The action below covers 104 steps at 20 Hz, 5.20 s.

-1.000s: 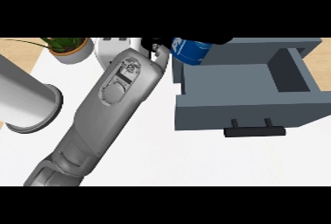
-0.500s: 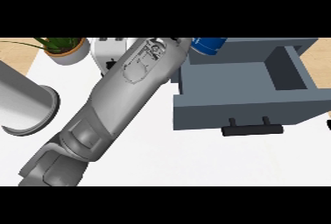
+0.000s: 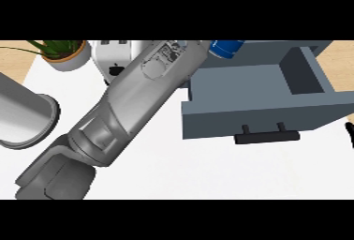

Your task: Pick up the can, place it into the drawer and close the drawer

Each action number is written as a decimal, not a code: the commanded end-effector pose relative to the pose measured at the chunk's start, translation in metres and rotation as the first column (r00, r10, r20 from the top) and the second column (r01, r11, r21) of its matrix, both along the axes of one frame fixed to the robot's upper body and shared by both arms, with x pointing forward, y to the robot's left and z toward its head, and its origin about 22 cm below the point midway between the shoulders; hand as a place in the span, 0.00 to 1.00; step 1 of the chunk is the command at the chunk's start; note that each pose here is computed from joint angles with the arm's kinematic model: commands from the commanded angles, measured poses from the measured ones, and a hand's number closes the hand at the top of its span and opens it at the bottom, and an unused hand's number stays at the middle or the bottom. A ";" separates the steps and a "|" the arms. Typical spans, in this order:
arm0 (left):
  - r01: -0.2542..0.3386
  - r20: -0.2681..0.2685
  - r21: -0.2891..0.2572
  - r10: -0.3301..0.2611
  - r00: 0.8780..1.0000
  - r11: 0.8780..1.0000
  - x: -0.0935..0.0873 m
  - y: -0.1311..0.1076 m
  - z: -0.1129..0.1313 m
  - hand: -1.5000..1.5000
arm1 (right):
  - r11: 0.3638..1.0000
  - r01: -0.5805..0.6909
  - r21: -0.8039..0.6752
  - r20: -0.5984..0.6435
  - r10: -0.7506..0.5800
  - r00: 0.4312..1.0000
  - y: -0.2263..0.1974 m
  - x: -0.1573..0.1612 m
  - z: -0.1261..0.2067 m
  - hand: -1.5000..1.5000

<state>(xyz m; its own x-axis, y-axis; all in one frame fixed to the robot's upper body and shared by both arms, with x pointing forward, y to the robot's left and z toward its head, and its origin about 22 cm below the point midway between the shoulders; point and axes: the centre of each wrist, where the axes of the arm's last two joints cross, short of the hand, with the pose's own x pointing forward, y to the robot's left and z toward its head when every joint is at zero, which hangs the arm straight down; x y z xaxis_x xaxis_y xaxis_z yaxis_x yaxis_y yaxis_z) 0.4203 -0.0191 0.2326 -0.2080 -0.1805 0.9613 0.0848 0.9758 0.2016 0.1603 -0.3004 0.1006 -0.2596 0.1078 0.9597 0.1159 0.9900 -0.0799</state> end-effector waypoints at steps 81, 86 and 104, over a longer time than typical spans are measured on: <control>-0.211 0.025 -0.033 0.212 0.977 0.977 0.001 0.054 -0.018 0.00 | 0.415 0.132 -0.900 0.098 -0.102 0.990 0.064 0.148 -0.084 0.00; -0.214 0.032 -0.033 0.215 0.976 0.976 0.001 0.076 0.000 0.00 | 0.382 0.128 -0.915 0.089 -0.117 0.989 0.063 0.153 -0.107 0.00; -0.217 -0.014 -0.023 0.217 0.976 0.976 -0.025 0.124 -0.032 0.00 | 0.298 0.310 -0.903 0.252 -0.217 0.943 0.072 0.249 -0.076 0.00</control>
